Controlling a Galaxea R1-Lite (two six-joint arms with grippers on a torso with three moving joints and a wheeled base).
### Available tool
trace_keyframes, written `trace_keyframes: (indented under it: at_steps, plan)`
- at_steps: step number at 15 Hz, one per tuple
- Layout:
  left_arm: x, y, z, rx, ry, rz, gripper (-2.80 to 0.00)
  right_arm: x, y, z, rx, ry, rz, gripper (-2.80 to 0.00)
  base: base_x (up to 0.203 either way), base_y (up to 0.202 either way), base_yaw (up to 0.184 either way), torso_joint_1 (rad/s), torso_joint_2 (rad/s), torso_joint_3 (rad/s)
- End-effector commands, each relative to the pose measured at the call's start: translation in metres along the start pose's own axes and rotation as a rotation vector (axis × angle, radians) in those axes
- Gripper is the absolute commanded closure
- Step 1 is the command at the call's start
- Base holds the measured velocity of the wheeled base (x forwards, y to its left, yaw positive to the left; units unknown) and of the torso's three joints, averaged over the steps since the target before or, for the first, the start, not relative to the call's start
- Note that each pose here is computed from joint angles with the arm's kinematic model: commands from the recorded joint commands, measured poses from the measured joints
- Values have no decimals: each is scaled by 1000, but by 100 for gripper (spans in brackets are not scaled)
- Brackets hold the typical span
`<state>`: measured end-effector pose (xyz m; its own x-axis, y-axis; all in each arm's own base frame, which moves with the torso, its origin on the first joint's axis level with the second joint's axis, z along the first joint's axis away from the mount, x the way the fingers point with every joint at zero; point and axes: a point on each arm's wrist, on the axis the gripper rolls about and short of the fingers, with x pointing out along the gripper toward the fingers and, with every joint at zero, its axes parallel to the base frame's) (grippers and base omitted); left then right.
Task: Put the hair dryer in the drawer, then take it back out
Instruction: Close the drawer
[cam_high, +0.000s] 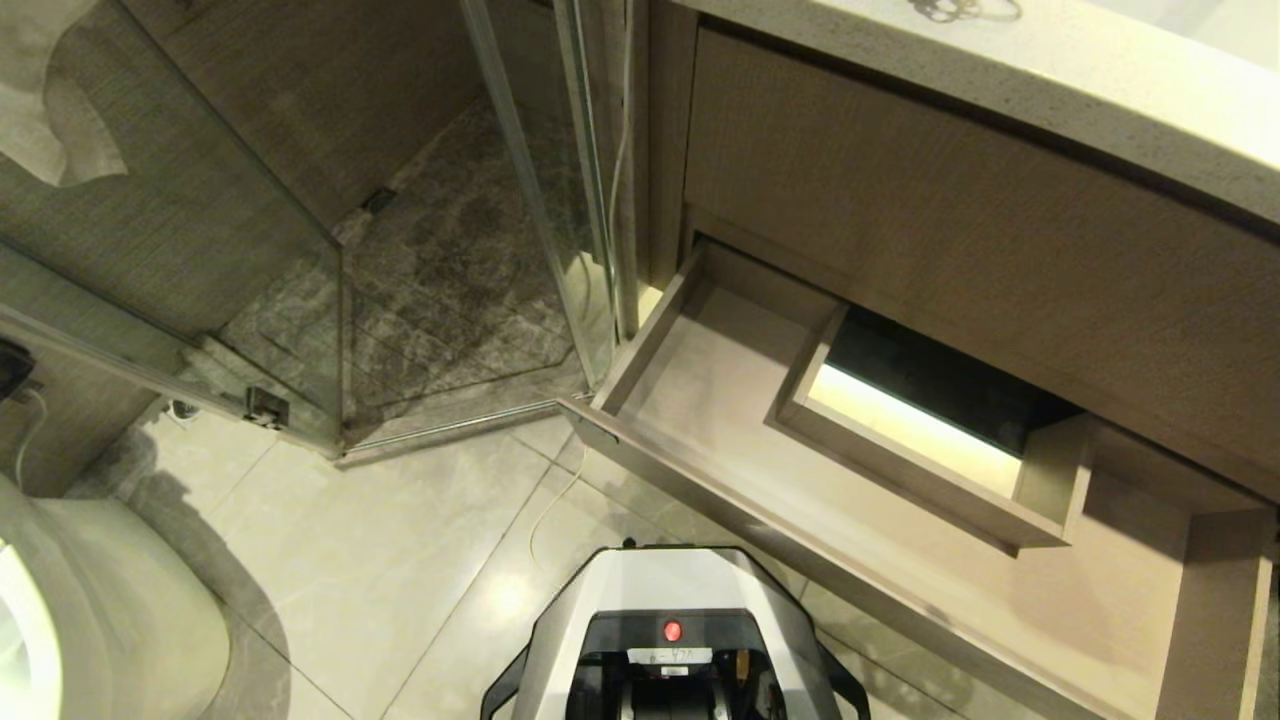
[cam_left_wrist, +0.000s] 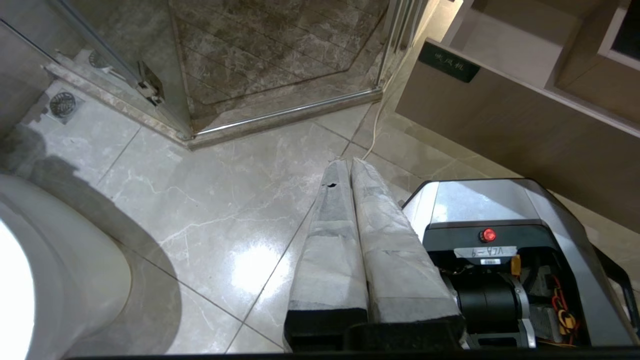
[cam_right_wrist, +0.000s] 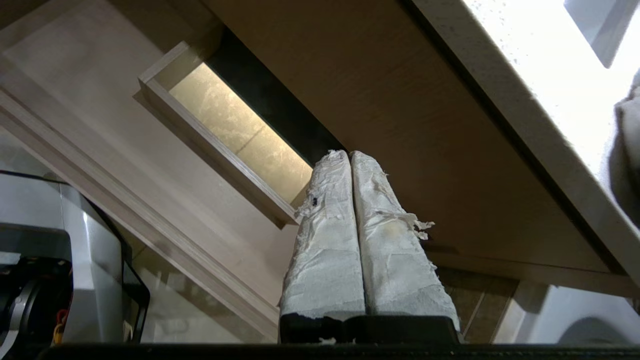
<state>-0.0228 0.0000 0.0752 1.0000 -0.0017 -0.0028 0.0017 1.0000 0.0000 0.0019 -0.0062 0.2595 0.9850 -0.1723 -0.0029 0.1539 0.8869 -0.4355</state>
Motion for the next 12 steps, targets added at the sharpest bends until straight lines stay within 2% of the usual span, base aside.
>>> trace_keyframes:
  at_steps: [1, 5, 7, 12]
  plan:
    - [0, 0, 0, 0, 2, 0, 0, 0, 2, -4, -5, 8, 0, 0, 0, 0, 0, -368, 540, 154]
    - [0, 0, 0, 0, 2, 0, 0, 0, 2, -4, -5, 8, 0, 0, 0, 0, 0, -352, 496, 133]
    - [0, 0, 0, 0, 2, 0, 0, 1, 1, -1, 11, -46, -26, 0, 0, 0, 0, -150, 389, 218]
    - [0, 0, 0, 0, 2, 0, 0, 0, 3, -6, 9, -37, -25, 0, 0, 0, 0, -36, 400, 345]
